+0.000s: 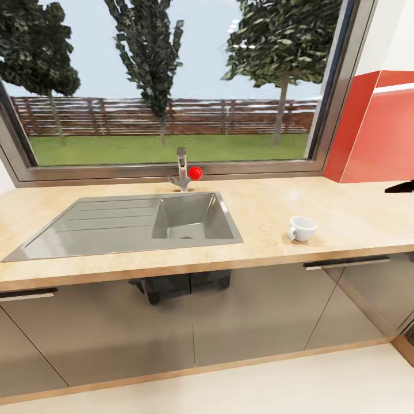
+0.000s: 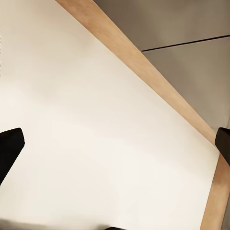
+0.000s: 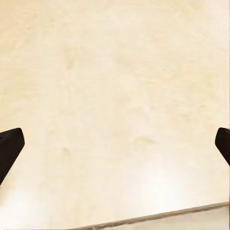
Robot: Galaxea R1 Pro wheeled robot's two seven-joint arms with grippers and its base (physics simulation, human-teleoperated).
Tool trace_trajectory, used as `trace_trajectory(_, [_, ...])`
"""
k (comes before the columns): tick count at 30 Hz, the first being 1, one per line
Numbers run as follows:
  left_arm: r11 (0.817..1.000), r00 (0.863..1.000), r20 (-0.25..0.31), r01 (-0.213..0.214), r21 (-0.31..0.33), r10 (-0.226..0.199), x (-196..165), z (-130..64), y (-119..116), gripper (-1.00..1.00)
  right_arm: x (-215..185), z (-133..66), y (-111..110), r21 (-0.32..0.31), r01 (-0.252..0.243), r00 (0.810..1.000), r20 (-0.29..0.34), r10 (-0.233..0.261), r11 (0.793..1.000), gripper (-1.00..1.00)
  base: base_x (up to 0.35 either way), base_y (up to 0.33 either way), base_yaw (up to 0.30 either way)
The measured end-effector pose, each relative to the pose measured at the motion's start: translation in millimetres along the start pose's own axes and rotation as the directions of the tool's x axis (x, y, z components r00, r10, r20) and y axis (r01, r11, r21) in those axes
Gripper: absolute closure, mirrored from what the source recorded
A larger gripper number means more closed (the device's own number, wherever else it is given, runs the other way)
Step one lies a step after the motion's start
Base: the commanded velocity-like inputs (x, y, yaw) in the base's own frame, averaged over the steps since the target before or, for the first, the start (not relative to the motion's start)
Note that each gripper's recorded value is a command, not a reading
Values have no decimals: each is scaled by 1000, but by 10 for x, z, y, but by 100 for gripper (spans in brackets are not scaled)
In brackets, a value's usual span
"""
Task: Set up a coffee station on the kitchen countertop: keep the coffee maker on the countertop, move the bottle of coffee from the kitchen shelf to the counter next to the coffee maker, place a paper coffee filter on top of the coffee maker, put the saucer next to the coffee maker with the coffee cup on the saucer, and place the electric kettle next to the coffee maker.
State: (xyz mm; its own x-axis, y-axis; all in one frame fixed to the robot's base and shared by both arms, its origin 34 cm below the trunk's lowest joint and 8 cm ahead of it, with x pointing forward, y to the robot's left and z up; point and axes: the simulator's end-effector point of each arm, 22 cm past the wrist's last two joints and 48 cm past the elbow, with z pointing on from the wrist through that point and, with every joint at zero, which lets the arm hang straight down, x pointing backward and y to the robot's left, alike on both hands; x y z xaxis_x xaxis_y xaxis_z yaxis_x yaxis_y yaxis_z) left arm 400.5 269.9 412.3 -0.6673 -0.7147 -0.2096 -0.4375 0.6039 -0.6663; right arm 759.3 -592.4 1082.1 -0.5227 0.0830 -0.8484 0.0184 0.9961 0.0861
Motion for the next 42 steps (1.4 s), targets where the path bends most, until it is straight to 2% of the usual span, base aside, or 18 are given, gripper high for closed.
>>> trace_trajectory(1, [1000,1000,0,0,0,0,1,0,0,-100,10,148,66,25,13,999,-46,-12,1000,-100,0,-7,0])
trace_trajectory(4, [1000,1000,0,0,0,0,1,0,0,-100,74,408,227,68,62,989,-137,-52,996,-100,0,-76,0])
trace_trajectory(7, [1000,1000,0,0,0,0,1,0,0,-100,214,646,406,104,134,966,-238,-106,985,-100,0,-190,0])
trace_trajectory(8, [1000,1000,0,0,0,0,2,0,0,-100,278,734,496,108,162,953,-275,-128,981,-100,0,-231,0])
trace_trajectory(11, [1000,1000,0,1,0,-1,1,0,-1,-100,374,836,641,86,182,938,-313,-147,980,-100,0,-117,0])
trace_trajectory(19, [1000,1000,-1,0,0,0,2,-1,-1,-100,490,896,868,3,169,927,-341,-158,986,-100,60,-144,0])
trace_trajectory(20, [1000,1000,-1,0,0,0,2,0,-1,-100,556,913,902,-3,206,908,-371,-192,979,-100,52,-98,0])
trace_trajectory(21, [1000,1000,-1,1,0,-1,3,0,-1,-100,587,918,928,-12,221,899,-384,-208,975,-100,41,-78,0])
trace_trajectory(24, [1000,1000,-2,2,0,-2,6,0,0,-100,629,954,1116,-61,237,885,-398,-241,970,-100,32,-50,0])
trace_trajectory(29, [1000,1000,-3,2,0,-2,8,-1,0,-100,633,1007,1317,-96,251,877,-398,-268,963,-100,114,-154,0])
trace_trajectory(33, [1000,1000,-4,3,1,-3,8,0,-3,-100,633,1093,1613,-139,269,869,-392,-303,953,-100,66,-90,0])
trace_trajectory(42, [1000,1000,-4,3,1,-3,9,-1,-1,-100,644,1177,1941,-186,286,860,-383,-338,940,-100,121,-12,0])
